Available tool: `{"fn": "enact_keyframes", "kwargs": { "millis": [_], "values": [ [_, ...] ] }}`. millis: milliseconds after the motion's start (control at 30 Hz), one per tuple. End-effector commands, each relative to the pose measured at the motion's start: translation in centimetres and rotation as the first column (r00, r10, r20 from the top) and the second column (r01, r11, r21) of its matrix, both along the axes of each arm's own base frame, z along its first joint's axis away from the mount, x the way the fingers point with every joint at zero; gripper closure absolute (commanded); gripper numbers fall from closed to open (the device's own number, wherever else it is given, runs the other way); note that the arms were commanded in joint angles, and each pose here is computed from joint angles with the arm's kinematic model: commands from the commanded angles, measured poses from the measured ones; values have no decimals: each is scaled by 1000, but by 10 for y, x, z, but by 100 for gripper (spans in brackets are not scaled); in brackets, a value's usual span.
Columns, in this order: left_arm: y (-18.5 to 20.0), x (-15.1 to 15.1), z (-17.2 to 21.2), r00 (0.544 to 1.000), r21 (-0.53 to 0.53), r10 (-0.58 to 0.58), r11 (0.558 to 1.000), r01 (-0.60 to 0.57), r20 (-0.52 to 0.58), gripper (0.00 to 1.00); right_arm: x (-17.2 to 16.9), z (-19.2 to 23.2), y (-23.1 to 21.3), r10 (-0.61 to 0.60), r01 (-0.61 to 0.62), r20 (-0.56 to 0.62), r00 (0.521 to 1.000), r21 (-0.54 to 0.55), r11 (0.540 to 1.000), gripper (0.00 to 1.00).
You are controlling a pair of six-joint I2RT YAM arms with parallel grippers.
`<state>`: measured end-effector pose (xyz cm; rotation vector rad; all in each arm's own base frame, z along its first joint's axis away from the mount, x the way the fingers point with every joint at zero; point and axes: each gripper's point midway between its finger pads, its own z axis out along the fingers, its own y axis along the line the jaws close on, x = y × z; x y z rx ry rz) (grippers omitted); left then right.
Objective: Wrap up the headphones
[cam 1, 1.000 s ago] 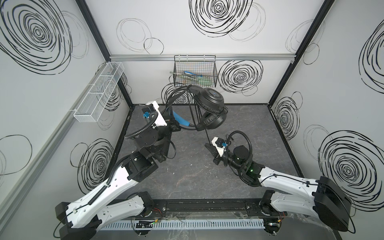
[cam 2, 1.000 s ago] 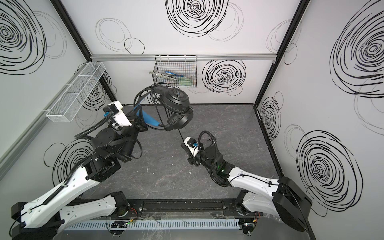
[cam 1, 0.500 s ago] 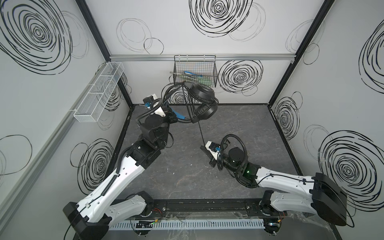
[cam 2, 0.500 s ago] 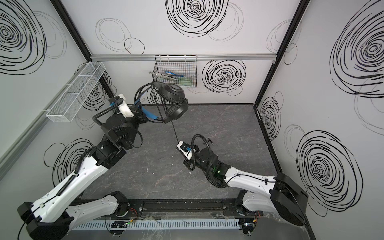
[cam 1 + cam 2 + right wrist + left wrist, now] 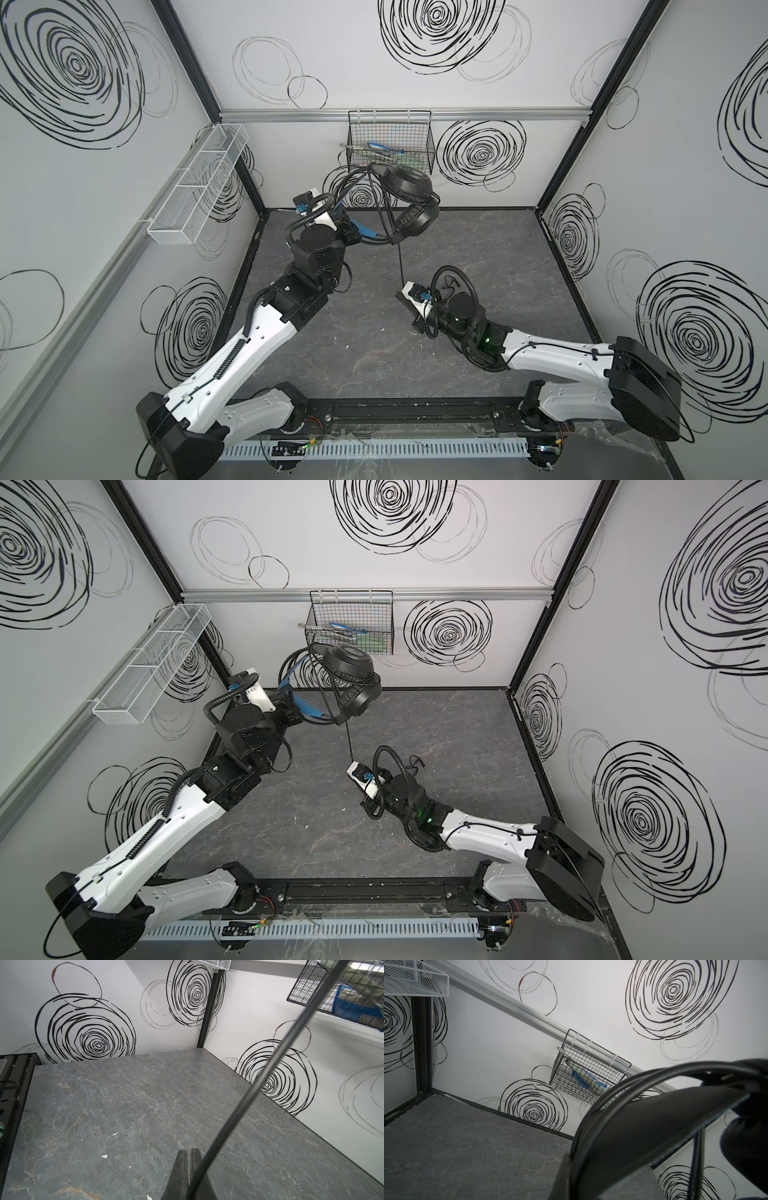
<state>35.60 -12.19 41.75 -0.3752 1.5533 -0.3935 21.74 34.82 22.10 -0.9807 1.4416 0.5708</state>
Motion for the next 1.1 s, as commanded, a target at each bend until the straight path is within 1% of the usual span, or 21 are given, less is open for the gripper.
{"fn": "enact_keyframes", "kwargs": {
  "millis": [0, 100, 133, 200, 300, 400, 600, 700, 833, 1000, 1067],
  "values": [
    [25, -10, 74, 967, -190, 108, 980, -64, 232, 100, -8, -8, 4, 33, -33, -5, 999, -48, 998, 100],
    [31, -6, 65, 961, -126, 166, 982, -140, 221, 100, -11, -7, 7, 44, -44, 6, 999, -52, 998, 100],
    [33, -4, 59, 959, -82, 188, 981, -174, 214, 100, -12, -8, 7, 46, -46, 6, 999, -59, 997, 100],
    [33, 0, 49, 956, -30, 217, 976, -215, 198, 100, -13, -9, 9, 52, -52, 8, 999, -64, 997, 100],
    [31, 4, 31, 954, 32, 244, 967, -254, 175, 100, -15, -9, 10, 61, -60, 8, 998, -69, 996, 100],
    [27, 7, 16, 954, 65, 257, 961, -270, 156, 100, -16, -8, 11, 67, -66, 8, 998, -67, 996, 100],
    [18, 15, -2, 963, 69, 241, 966, -250, 118, 100, -20, -8, 14, 96, -95, 3, 995, -70, 993, 100],
    [12, 19, -10, 969, 89, 222, 969, -232, 104, 100, -26, -4, 14, 123, -122, 12, 992, -63, 991, 100],
    [2, 25, -33, 984, 161, 169, 971, -175, 52, 100, -38, 8, 10, 169, -168, 35, 985, -31, 985, 100],
    [4, 20, -65, 988, 298, 156, 944, -142, -22, 100, -46, 18, 6, 202, -201, 56, 978, -10, 979, 100],
    [5, 18, -74, 990, 334, 134, 936, -111, -47, 100, -47, 20, 6, 201, -201, 57, 978, -9, 980, 100]
  ]
}}
